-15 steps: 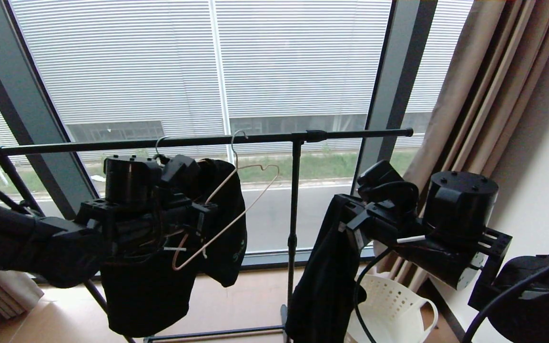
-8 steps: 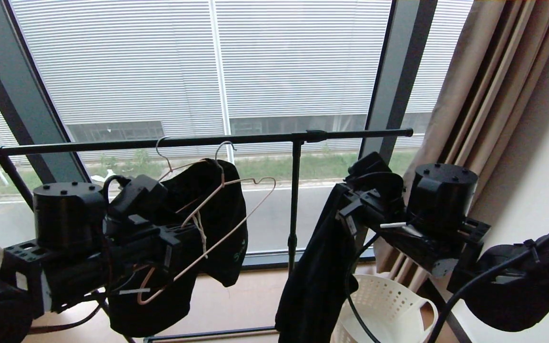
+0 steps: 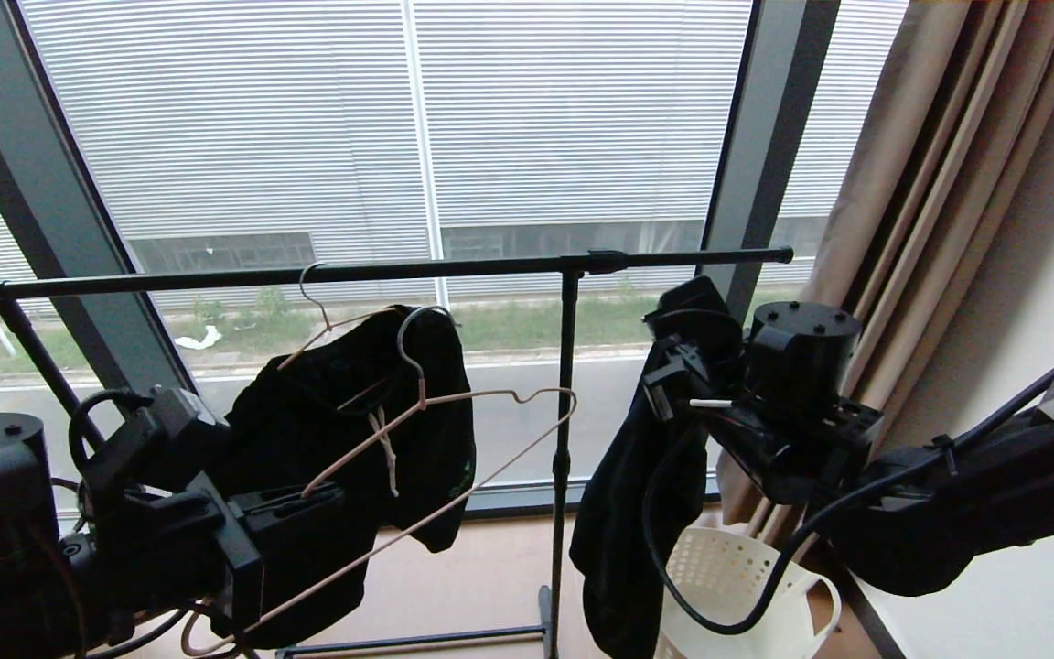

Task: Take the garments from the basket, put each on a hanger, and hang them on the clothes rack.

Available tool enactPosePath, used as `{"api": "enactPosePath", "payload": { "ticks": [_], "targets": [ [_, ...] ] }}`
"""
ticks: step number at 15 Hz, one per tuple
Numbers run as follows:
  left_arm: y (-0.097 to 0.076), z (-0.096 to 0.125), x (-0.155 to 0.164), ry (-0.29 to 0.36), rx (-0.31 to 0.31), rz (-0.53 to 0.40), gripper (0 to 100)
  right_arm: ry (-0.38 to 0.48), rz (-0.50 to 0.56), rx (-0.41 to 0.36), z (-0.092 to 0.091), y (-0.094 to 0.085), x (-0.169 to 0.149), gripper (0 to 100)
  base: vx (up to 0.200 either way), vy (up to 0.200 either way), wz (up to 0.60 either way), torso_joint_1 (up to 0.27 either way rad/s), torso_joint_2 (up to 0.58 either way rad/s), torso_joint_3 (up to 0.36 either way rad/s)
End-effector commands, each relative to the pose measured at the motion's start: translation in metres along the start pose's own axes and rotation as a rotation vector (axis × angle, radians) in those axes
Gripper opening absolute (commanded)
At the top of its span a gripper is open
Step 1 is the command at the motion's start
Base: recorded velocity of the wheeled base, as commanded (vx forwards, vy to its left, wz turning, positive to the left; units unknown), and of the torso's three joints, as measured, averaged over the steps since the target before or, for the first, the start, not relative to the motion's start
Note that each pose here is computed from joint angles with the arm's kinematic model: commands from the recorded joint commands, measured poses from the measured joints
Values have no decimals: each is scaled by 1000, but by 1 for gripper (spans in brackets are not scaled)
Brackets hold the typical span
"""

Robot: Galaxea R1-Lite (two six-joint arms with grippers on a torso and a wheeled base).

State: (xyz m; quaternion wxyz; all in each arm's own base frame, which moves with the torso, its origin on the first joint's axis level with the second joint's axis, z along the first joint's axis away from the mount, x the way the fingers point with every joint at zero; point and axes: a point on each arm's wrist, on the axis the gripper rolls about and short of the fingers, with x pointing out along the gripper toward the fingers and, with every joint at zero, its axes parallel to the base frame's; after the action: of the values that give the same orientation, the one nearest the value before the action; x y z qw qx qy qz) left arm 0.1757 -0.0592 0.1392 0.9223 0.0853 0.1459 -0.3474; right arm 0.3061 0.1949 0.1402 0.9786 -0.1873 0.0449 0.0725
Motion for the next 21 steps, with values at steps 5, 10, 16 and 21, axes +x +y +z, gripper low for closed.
{"api": "enactPosePath", "payload": {
  "ticks": [5,10,16,21],
  "targets": [
    [-7,-4,-23,-53,-26,-55,0,34,-43,-10,-10,9,17,0,0,0,0,0,0,0],
    [-11,-2,-28,-80,-58,-102,0,39,-51,-11,-12,11,21,0,0,0,0,0,0,0],
    [-13,-2,-26,-79,-61,-136,0,42,-76,-5,-11,12,24,0,0,0,0,0,0,0],
    [-13,4,-11,-65,-56,-176,0,42,-95,-1,-11,12,26,0,0,0,0,0,0,0]
  ]
}}
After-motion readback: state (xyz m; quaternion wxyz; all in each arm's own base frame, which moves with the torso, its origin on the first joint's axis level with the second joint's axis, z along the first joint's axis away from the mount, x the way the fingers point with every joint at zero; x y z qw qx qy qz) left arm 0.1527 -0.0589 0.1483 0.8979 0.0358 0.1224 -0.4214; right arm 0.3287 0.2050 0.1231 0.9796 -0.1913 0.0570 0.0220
